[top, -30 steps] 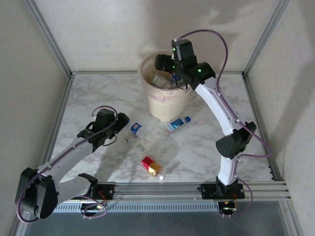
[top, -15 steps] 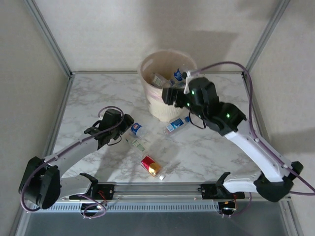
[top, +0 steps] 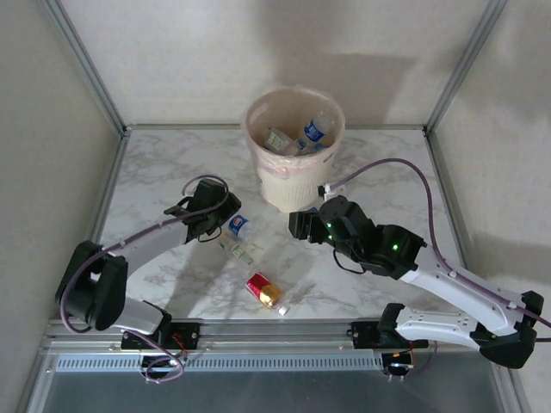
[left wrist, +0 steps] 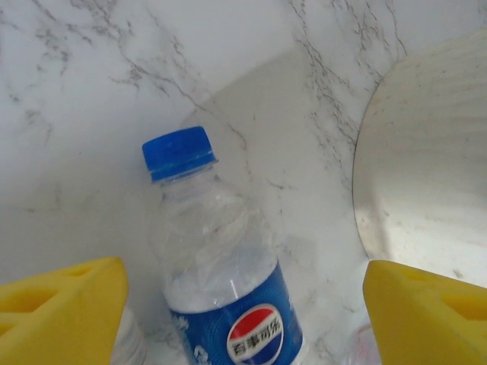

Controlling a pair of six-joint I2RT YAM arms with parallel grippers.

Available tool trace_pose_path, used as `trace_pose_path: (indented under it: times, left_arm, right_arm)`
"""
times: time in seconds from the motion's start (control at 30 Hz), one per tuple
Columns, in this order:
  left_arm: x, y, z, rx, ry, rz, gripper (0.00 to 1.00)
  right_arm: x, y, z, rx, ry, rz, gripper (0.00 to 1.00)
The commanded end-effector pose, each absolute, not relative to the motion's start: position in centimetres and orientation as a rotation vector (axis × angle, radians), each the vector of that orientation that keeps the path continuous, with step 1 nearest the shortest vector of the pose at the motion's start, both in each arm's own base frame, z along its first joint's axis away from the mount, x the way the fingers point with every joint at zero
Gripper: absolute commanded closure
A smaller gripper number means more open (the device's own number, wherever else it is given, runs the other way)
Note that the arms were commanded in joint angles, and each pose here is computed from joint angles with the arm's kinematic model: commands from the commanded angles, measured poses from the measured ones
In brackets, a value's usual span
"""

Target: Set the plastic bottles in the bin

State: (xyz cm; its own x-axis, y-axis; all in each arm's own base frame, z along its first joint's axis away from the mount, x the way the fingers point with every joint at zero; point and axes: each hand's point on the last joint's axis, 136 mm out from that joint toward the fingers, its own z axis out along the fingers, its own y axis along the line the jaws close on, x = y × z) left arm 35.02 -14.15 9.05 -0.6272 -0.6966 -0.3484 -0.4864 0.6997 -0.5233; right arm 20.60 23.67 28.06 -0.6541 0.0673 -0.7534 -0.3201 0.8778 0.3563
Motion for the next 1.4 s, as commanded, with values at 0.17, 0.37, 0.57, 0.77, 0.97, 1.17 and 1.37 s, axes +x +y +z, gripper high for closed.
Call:
trace_pose_path:
  times: [0.17,0.37,0.57,0.77,0.97,1.17,1.37]
  left_arm:
    - [36.3,-14.3,6.8,-0.860,2.446,-0.390,0.21]
    - [36.4,-14.4,4.6,-0.856,2.498,-0.336,0.22]
    - [36.5,-14.7,3.6,-0.855,2.519,-0.331,0.23]
    - [36.7,-14.9,2.8,-0.851,2.538,-0.320,0.29]
    - [36.9,-15.0,3.3,-0.848,2.529,-0.327,0.37]
    - [37.1,-14.9,4.3,-0.845,2.509,-0.338,0.42]
    - [37.2,-14.8,6.0,-0.845,2.478,-0.355,0.44]
  right_arm:
    - [20.4,22.5,27.9,-0.089,2.195,0.605,0.25]
    - [20.3,22.5,27.5,-0.092,2.206,0.594,0.25]
    - [20.4,22.5,27.0,-0.087,2.214,0.585,0.25]
    - [20.4,22.5,26.5,-0.084,2.225,0.571,0.25]
    - [20.5,22.3,26.4,-0.075,2.224,0.563,0.26]
    - [20.5,22.1,26.4,-0.068,2.223,0.552,0.26]
    - [20.5,21.8,26.8,-0.060,2.215,0.546,0.27]
